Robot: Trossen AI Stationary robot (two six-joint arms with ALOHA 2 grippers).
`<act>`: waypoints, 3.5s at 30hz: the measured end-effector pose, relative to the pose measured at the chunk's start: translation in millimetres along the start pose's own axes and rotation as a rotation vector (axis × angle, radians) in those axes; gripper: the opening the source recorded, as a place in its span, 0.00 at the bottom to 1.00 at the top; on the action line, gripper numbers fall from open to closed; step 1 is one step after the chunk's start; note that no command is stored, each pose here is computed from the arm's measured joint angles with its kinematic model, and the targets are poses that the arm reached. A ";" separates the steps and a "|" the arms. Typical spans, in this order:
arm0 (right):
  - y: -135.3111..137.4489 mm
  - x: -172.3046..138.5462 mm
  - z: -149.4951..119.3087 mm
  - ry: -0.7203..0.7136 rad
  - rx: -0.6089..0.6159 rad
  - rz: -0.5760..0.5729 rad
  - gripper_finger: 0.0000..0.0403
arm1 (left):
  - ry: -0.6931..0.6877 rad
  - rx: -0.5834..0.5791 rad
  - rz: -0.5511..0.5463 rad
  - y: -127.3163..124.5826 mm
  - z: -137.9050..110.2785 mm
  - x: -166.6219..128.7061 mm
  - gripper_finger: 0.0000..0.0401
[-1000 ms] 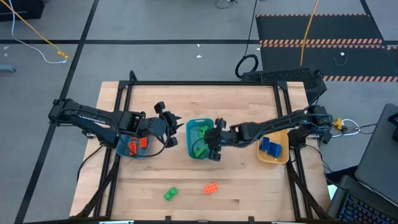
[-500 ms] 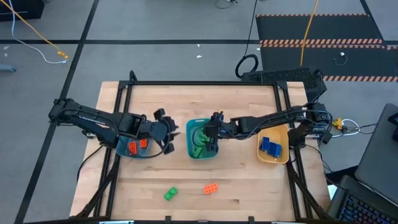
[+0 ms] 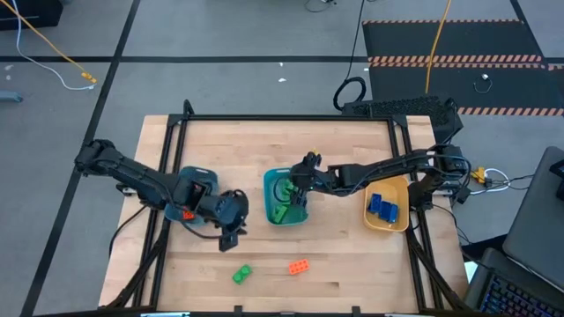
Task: Sort & place blocks by color
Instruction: Put the green game piece into the light blue bin, then put the orange game piece into the dark blue bin
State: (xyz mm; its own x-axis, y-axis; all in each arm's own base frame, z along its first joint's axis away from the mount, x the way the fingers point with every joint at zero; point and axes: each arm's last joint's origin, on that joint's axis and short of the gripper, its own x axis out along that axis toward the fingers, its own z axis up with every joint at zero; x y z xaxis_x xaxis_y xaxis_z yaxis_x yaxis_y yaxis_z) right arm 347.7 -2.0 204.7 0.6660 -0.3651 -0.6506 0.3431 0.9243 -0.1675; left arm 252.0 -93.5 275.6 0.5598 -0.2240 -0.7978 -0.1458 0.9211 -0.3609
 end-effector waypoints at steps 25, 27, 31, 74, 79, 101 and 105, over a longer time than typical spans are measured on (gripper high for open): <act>-25.9 -49.2 19.6 -0.187 -0.029 -0.059 0.94 | 0.398 -0.115 0.228 -71.3 -15.9 70.8 0.32; -30.7 -60.7 19.8 -0.215 -0.033 -0.062 0.94 | 0.372 -0.103 0.190 -76.8 -15.5 75.9 0.35; -43.5 -81.0 16.4 -0.256 -0.051 -0.146 0.94 | 0.351 -0.171 0.172 -80.7 -15.3 80.0 0.47; -62.8 -133.6 -13.1 -0.552 0.108 -0.156 0.94 | 0.560 -0.104 0.453 -33.9 -22.2 141.6 0.33; -60.4 -134.8 -13.4 -0.553 0.113 -0.168 0.94 | 0.391 -0.021 0.585 -12.8 20.8 93.2 0.33; -56.8 -126.0 -26.6 -0.501 0.116 -0.147 0.94 | -0.037 -0.044 0.568 66.8 106.6 86.1 0.73; -56.7 -124.8 -28.9 -0.476 0.101 -0.152 0.94 | -0.045 -0.040 0.533 67.9 109.8 76.4 0.81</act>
State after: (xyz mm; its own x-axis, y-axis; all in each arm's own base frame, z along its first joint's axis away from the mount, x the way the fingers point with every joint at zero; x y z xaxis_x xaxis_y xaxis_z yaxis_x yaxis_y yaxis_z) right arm 225.9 -5.6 273.9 0.8233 -0.5269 -0.2109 0.5064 0.8498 -0.1464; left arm 374.5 -13.1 243.1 0.4341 0.2863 -0.8541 -0.4503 0.8902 0.0696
